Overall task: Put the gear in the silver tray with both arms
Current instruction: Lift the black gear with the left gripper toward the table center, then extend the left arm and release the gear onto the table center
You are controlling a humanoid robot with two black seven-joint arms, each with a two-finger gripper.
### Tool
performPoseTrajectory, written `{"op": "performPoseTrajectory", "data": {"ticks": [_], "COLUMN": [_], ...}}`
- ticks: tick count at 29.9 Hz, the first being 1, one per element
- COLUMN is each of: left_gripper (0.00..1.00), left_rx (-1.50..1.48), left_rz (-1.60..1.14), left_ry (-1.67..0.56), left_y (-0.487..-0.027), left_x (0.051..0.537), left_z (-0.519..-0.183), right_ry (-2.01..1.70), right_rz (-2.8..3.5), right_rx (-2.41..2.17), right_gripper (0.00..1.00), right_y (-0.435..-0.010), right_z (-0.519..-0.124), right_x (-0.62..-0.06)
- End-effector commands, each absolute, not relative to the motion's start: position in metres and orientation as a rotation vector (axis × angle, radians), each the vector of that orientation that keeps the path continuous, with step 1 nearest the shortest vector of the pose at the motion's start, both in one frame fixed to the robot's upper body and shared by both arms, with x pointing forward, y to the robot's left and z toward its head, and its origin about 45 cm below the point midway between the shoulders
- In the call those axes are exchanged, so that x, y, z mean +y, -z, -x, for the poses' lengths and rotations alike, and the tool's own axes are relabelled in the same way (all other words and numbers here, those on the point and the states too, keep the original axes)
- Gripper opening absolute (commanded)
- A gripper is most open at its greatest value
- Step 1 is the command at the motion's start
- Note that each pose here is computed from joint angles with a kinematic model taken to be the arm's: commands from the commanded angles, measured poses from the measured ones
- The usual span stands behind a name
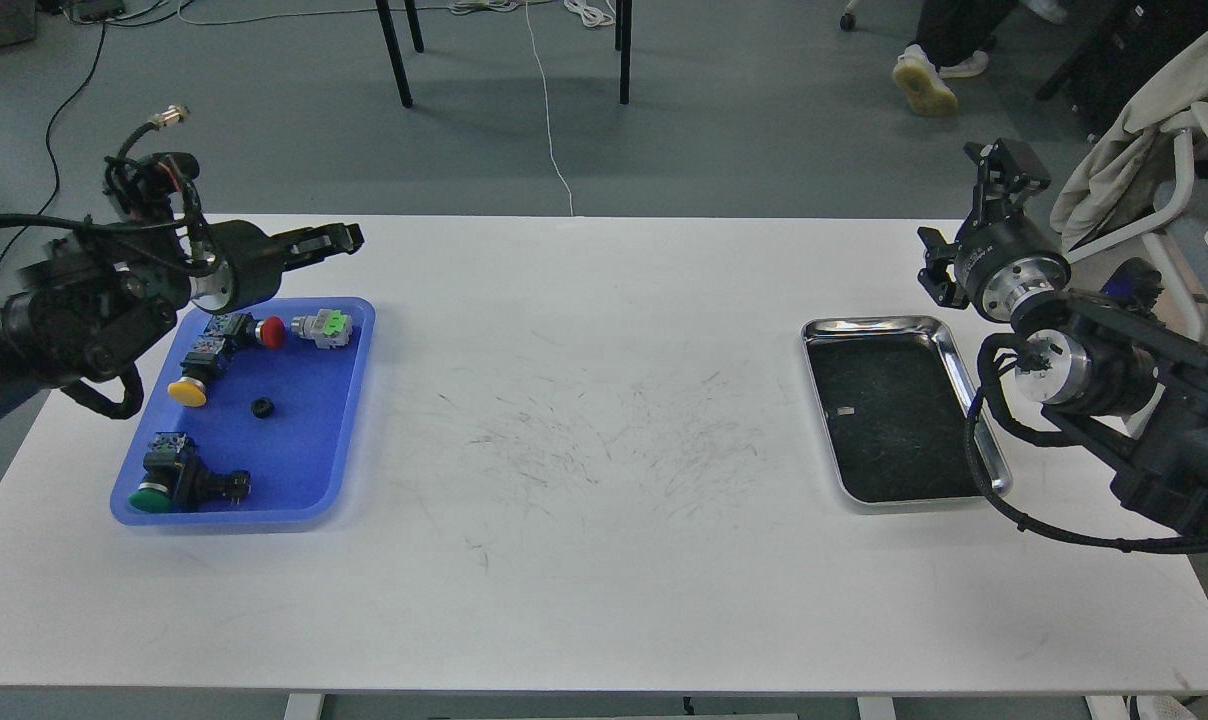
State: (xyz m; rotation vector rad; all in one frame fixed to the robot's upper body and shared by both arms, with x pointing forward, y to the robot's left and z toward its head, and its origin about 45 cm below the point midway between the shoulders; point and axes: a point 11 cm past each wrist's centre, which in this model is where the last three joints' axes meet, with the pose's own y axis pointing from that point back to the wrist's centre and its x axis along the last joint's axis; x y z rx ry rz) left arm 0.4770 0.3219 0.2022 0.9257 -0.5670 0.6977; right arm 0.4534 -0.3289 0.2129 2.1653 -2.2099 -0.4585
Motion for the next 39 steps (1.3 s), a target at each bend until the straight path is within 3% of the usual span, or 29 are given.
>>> {"op": "performPoseTrajectory", "data": {"ticks": [1,15,29,39], "left_gripper": [0.03,0.03,0.03,0.03], "left_rx": [-0.612,-0.715,-0.705,-0.69], "left_rz": [-0.879,-0.75,-0.799,-0.738], "left_ry": [-0.621,-0.309,-0.275,-0.236], "left_y": [-0.207,-0.172,-0.134,-0.125], "left_x": [0.274,0.106,0.119,0.099], "left_z": [-0.485,-0.453,-0.433,-0.413], "right_ry": [0.449,0.405,0.382,0.401], "right_rz": [-2.159,-2.161,-2.135,-2.165], "right_rx": [-2.215,-2.248,-2.272,-2.256], "right_gripper": [0.99,0.99,0.99,0.99], "right_y": [-0.215,-0.233,-0.247,-0.246], "right_z": [-0.454,-0.465,-0.479,-0.478], "right_x": [-0.332,-0.338,-0.345,-0.343]}}
